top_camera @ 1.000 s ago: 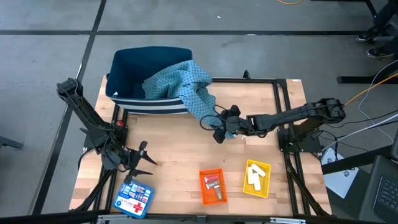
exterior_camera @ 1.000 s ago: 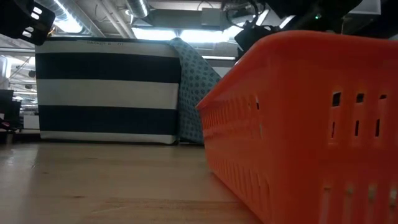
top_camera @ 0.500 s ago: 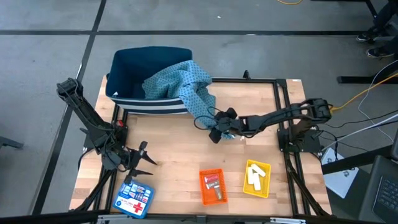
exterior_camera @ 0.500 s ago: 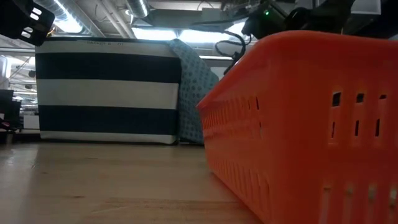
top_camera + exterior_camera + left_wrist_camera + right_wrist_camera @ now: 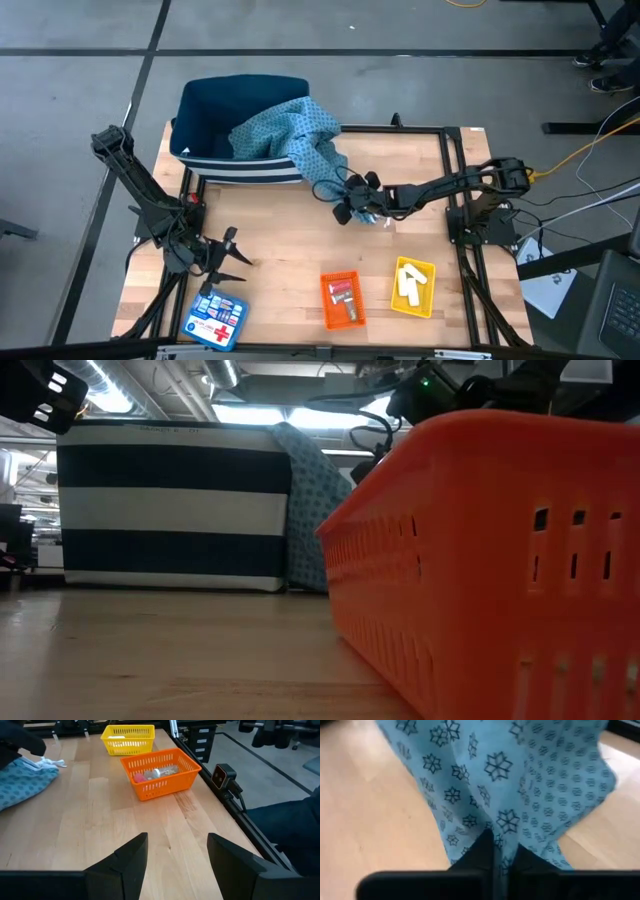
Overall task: Pick & Place Medicine items
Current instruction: Put the patient gown into the blue bin
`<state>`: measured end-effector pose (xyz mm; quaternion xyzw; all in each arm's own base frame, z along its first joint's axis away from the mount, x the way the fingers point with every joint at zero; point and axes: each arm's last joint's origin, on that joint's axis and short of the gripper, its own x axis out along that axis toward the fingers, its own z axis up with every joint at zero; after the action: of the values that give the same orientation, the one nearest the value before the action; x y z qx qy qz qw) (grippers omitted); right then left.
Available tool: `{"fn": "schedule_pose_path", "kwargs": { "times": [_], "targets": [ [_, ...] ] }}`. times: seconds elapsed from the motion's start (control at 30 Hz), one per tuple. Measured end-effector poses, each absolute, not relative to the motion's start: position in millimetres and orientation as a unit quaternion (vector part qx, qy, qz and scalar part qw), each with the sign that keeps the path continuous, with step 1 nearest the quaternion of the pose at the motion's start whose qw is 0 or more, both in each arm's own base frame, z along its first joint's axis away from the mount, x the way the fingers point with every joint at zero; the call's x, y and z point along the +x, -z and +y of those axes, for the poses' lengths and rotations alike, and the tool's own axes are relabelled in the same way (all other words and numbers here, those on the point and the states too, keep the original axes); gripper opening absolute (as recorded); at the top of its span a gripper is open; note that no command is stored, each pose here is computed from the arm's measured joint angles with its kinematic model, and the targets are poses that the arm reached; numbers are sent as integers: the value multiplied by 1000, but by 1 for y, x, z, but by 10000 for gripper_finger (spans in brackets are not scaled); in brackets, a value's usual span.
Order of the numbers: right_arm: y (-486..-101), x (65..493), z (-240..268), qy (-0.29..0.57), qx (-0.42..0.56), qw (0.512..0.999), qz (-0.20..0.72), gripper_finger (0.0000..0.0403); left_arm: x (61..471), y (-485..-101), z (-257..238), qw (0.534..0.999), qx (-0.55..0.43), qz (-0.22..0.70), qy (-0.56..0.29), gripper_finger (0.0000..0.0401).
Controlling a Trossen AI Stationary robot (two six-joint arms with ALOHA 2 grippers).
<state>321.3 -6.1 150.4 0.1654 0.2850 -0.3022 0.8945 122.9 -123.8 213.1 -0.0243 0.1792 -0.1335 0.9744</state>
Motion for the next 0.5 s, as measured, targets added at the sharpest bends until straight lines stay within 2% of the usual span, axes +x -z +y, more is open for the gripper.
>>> {"fn": "schedule_pose_path", "kwargs": {
  "times": [0.13, 0.27, 0.4, 0.5],
  "targets": [
    [-155, 321, -7, 329, 167, 892, 261, 9, 123, -213, -124, 974, -27, 179, 133, 200],
    [-178, 317, -8, 355, 155, 898, 207, 6, 123, -213, -124, 974, -27, 179, 133, 200],
    [-217, 305, -11, 382, 140, 904, 133, 3, 123, -213, -124, 974, -26, 180, 133, 200],
    [-262, 292, -17, 394, 121, 909, 68, 2, 123, -213, -124, 974, -26, 179, 133, 200]
  ]
}}
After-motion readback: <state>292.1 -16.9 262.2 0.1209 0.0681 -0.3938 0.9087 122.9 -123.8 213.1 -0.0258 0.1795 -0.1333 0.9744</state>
